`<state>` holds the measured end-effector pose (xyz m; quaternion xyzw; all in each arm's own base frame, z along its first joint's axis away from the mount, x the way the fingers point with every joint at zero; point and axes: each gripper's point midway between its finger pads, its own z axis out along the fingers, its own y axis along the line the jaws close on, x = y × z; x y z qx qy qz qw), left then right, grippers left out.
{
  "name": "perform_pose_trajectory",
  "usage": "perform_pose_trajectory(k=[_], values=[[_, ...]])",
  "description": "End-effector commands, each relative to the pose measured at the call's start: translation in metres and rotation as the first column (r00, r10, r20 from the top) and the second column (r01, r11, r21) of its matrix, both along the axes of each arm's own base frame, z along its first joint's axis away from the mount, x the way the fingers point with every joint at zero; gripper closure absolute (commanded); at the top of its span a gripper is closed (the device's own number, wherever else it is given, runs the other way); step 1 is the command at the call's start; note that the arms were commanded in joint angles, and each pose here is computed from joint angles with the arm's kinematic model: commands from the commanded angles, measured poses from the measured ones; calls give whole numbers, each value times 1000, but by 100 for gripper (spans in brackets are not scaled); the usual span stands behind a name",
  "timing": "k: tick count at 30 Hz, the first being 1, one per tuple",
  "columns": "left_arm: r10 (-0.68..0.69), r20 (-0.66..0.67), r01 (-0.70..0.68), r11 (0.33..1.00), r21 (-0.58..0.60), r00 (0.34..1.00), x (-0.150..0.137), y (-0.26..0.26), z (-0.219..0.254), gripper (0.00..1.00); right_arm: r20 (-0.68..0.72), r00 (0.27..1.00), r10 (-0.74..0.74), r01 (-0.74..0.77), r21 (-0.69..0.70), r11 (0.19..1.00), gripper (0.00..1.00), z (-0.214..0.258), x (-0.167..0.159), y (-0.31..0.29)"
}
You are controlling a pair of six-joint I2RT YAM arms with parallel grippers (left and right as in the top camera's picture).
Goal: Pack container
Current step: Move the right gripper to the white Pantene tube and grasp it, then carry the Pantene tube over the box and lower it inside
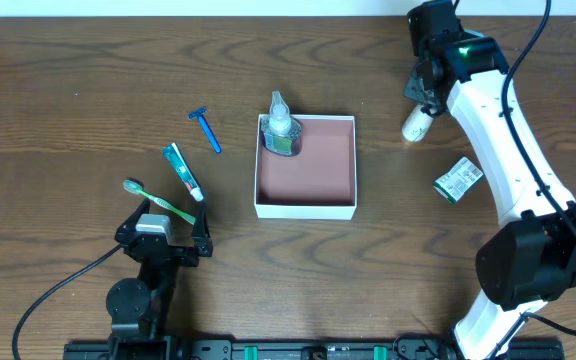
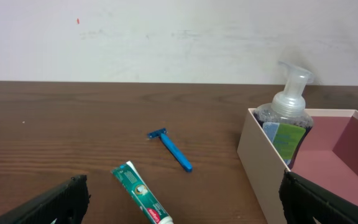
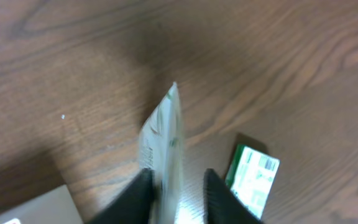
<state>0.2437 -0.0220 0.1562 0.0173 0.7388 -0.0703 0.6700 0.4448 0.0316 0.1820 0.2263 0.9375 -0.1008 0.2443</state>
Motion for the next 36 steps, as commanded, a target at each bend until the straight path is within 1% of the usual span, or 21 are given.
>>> perform_pose_trajectory(k=[1, 2, 11, 14, 17, 21, 25, 30, 36], values=[[-15, -45, 15, 1000, 3, 999, -1, -2, -15, 2, 7, 1000, 9, -8, -13, 1000, 91, 1, 3, -5], [-15, -45, 15, 1000, 3, 999, -1, -2, -15, 2, 8, 1000, 17, -16, -16, 1000, 99, 1, 4, -5], [-15, -45, 15, 1000, 3, 999, -1, -2, -15, 2, -1, 993, 115, -115, -49, 992, 99, 8, 7, 1], [-15, -45, 15, 1000, 3, 999, -1, -2, -15, 2, 13, 986, 165, -164, -67, 984, 99, 25, 6, 2], [-15, -45, 15, 1000, 3, 999, -1, -2, -15, 2, 66, 976, 209, -204, -78, 976, 99, 56, 3, 5], [-15, -45, 15, 1000, 3, 999, -1, -2, -15, 2, 190, 945, 265, -258, -62, 964, 99, 108, -7, 21], [-15, -45, 15, 1000, 3, 999, -1, -2, -15, 2, 290, 904, 313, -318, -30, 947, 99, 146, -25, 41], [-15, -45, 15, 1000, 3, 999, -1, -2, -15, 2, 344, 851, 397, -424, 3, 906, 99, 166, -44, 78], [-15, -45, 15, 1000, 3, 999, -1, -2, -15, 2, 379, 784, 491, -531, 1, 847, 99, 170, -52, 131]])
